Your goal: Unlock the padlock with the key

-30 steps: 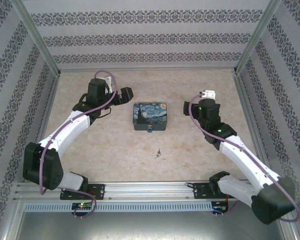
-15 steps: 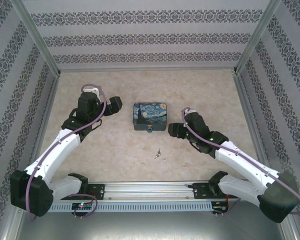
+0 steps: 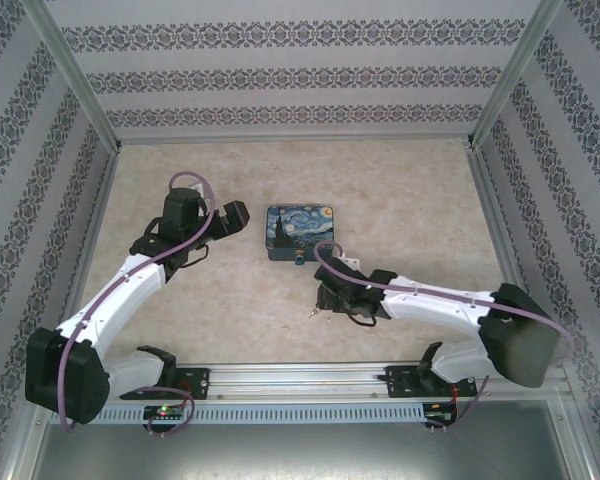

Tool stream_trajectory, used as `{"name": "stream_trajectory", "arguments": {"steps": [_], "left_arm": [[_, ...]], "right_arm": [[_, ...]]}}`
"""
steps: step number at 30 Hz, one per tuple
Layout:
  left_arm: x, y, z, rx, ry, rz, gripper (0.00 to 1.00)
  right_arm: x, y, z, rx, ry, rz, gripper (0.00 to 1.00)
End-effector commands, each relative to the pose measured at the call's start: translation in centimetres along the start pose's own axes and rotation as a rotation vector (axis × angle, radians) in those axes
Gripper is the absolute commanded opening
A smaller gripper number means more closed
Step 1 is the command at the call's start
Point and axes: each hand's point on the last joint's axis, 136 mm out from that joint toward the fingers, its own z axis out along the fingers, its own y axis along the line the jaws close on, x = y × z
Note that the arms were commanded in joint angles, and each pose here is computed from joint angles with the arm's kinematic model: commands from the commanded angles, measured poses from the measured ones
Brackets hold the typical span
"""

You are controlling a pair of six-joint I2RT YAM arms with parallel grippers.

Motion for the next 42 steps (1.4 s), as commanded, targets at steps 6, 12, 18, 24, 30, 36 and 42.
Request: {"name": "stream_trajectory", "arguments": {"steps": [6,12,18,24,30,36,42], "left_arm": [[1.7,0.3,1.5,0.041,0.06,-0.055,1.0],[2.1,0.1,2.1,0.06,0.082,-0.058,1.0],[2.0,-0.1,2.1,0.069,0.082,-0.054,1.0],[2.0,-0.2,2.2,0.075,0.084,-0.046,1.0],[2.3,-0.1,2.3,0.073,0.091,-0.048,1.0],[2.3,0.0,2.3,0.073,0.09,-0.049,1.0],[2.4,0.0,2.4,0.071,0.094,-0.052,1.0]], "right_arm": [[-0.2,2.1,0.8,0.029,0.012,0.029,0.49],[0.4,2.6,1.7,0.061,0.04,0.021,0.48],[1.5,2.0,2.3,0.1,0.056,0.03,0.46],[2.1,1.7,2.9,0.125,0.058,0.034,0.43],[2.0,1.9,3.7,0.146,0.061,0.024,0.41],[2.5,1.9,4.7,0.167,0.086,0.01,0.34],[3.1,2.0,4.9,0.172,0.094,-0.005,0.25]]}}
